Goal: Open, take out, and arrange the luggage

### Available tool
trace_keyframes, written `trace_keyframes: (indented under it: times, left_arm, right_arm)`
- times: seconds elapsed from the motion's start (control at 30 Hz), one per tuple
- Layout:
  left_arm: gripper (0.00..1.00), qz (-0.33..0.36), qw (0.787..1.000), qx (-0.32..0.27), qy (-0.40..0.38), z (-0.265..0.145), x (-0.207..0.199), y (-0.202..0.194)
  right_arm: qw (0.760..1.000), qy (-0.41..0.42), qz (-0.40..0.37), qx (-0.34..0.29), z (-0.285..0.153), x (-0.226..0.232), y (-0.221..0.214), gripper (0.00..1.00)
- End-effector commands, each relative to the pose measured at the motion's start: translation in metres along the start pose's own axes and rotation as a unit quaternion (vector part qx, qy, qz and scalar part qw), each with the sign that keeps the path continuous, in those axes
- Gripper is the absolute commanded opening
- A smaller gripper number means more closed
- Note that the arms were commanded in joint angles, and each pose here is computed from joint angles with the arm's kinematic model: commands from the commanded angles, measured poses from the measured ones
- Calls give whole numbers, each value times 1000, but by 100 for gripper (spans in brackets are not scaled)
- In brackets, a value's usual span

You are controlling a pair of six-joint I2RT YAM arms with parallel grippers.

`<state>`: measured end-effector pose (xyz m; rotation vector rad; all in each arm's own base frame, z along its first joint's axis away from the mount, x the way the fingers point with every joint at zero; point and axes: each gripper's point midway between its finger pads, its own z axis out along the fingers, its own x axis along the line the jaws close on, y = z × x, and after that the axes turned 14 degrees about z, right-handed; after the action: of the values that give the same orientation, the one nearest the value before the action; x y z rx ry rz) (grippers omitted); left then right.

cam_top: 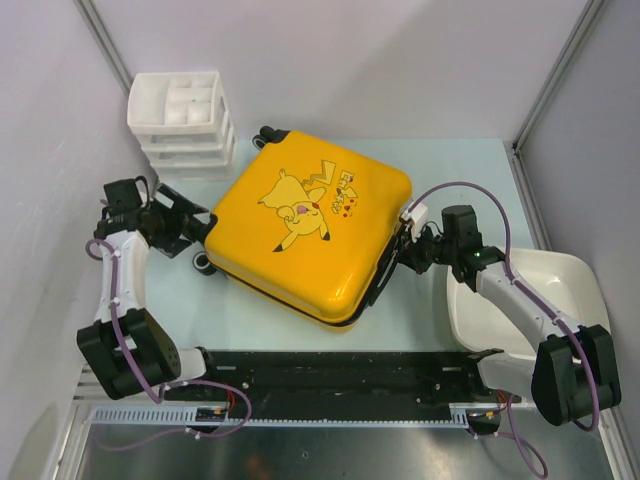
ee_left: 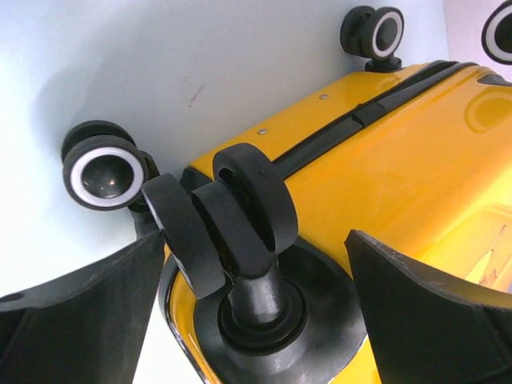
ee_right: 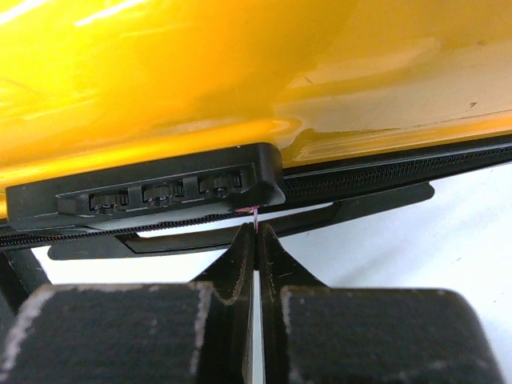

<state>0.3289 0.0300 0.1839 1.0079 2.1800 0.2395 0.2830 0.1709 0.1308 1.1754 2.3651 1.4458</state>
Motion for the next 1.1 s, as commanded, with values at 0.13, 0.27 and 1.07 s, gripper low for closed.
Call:
trace_keyframes:
  times: [0.13, 0.27, 1.07]
  left_arm:
    - [91, -18, 998, -4, -65, 10, -29, 19]
    - [78, -17, 998, 1, -67, 11, -28, 17]
    - [0, 107, 992, 22, -56, 44, 4, 35]
  right_arm:
    - [997, -24, -45, -57, 1, -10, 36, 0]
    - [997, -28, -46, -55, 2, -10, 35, 0]
    - [985, -62, -131, -89, -26, -160, 81, 0]
